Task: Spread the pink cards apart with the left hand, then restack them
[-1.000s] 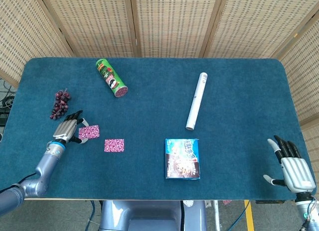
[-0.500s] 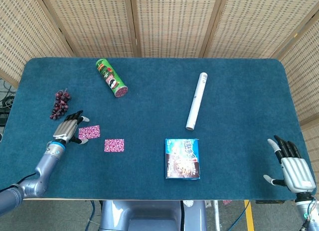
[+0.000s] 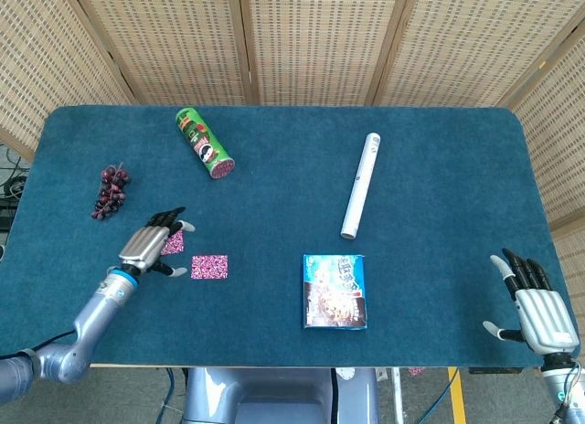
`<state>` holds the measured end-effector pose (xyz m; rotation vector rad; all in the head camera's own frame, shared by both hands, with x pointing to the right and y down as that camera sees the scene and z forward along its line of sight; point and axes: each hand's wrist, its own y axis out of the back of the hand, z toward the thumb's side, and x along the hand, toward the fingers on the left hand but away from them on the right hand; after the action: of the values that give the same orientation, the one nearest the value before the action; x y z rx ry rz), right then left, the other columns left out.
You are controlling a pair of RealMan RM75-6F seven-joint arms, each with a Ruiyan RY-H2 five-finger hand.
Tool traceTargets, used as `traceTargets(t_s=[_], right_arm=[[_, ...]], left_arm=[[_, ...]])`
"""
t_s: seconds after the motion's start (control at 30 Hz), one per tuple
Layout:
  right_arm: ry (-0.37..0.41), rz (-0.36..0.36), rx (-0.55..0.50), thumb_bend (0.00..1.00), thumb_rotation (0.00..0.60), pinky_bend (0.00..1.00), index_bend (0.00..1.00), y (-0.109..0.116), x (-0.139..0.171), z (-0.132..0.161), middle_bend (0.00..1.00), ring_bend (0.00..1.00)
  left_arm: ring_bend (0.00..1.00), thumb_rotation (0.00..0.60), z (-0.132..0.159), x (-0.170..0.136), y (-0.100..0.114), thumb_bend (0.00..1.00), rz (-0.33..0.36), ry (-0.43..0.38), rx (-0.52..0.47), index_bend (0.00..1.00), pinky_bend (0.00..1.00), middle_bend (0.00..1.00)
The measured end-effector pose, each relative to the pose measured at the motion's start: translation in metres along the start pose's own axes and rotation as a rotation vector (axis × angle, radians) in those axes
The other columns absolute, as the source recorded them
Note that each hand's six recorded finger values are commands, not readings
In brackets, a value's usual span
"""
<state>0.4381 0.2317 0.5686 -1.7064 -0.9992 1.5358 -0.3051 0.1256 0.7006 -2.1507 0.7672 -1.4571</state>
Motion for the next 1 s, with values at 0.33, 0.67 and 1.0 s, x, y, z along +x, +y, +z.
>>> traceTargets(t_s=[0.33,0.67,1.0], right_arm=[[0.001,0.002,-0.011,0.0,0.6,0.0,0.0,0.0,0.0,-0.001,0.0,0.0],[0.003,0.004,-0.014,0.0,0.6,0.0,0.0,0.0,0.0,-0.001,0.0,0.0],[0.004,0.007,-0.021,0.0,0.6,0.0,0.0,0.0,0.0,-0.001,0.0,0.0]], left_arm=[[0.0,0.6,0.031,0.009,-0.02,0.15,-0.01,0.022,0.029,0.31,0.0,0.0],[0.0,0.6,0.034,0.016,-0.039,0.16,-0.032,0.072,0.02,0.32,0.0,0.0],[0.0,0.6,0.034,0.021,-0.049,0.16,-0.044,0.087,0.008,0.32,0.0,0.0]])
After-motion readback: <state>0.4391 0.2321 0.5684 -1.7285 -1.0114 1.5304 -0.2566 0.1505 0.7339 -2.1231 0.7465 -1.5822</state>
